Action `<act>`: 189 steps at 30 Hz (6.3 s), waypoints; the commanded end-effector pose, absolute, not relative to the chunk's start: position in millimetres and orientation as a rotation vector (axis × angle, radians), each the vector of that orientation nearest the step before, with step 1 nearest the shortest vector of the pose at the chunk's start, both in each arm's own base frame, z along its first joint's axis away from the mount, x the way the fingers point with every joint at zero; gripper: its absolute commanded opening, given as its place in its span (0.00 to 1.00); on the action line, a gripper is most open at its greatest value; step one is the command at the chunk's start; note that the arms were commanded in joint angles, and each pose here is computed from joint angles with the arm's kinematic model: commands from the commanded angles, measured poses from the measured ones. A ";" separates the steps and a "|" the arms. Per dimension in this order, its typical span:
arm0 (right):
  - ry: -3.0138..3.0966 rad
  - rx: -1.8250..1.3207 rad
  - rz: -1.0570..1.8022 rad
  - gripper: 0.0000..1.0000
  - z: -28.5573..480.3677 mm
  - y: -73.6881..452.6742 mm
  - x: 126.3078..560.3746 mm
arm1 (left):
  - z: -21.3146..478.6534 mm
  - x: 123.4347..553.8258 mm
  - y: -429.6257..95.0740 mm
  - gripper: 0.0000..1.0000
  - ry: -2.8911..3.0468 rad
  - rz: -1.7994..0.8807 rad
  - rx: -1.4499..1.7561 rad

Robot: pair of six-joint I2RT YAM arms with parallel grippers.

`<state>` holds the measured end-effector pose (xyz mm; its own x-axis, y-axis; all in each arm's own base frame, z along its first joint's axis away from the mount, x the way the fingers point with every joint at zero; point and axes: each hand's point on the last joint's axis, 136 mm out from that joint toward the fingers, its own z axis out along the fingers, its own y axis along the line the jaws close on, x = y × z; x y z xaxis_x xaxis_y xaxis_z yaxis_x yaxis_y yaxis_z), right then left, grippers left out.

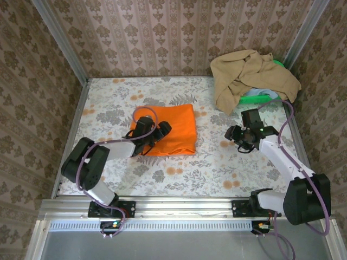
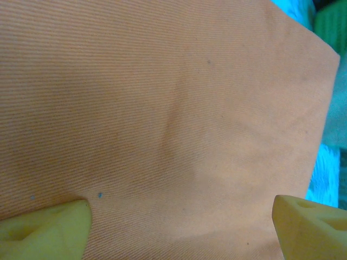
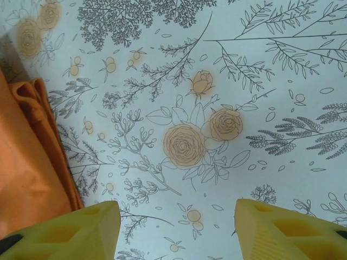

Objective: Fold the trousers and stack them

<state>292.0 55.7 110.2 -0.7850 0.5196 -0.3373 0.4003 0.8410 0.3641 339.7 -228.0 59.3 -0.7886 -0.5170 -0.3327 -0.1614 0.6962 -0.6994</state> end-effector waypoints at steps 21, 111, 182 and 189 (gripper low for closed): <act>2.497 0.615 0.425 0.63 158.2 48.9 294.4 | 124.0 297.9 -208.2 0.93 2.677 -0.496 -0.037; 2.398 0.550 0.539 0.70 180.1 51.4 293.4 | 24.0 505.7 47.8 0.89 2.783 -0.205 -0.633; 1.820 0.009 -0.044 1.00 130.3 5.0 383.8 | 111.8 376.7 -7.2 1.00 1.727 0.240 0.085; 1.807 0.083 -0.052 1.00 105.1 -7.8 382.7 | 102.5 395.5 -4.6 1.00 1.846 0.186 0.091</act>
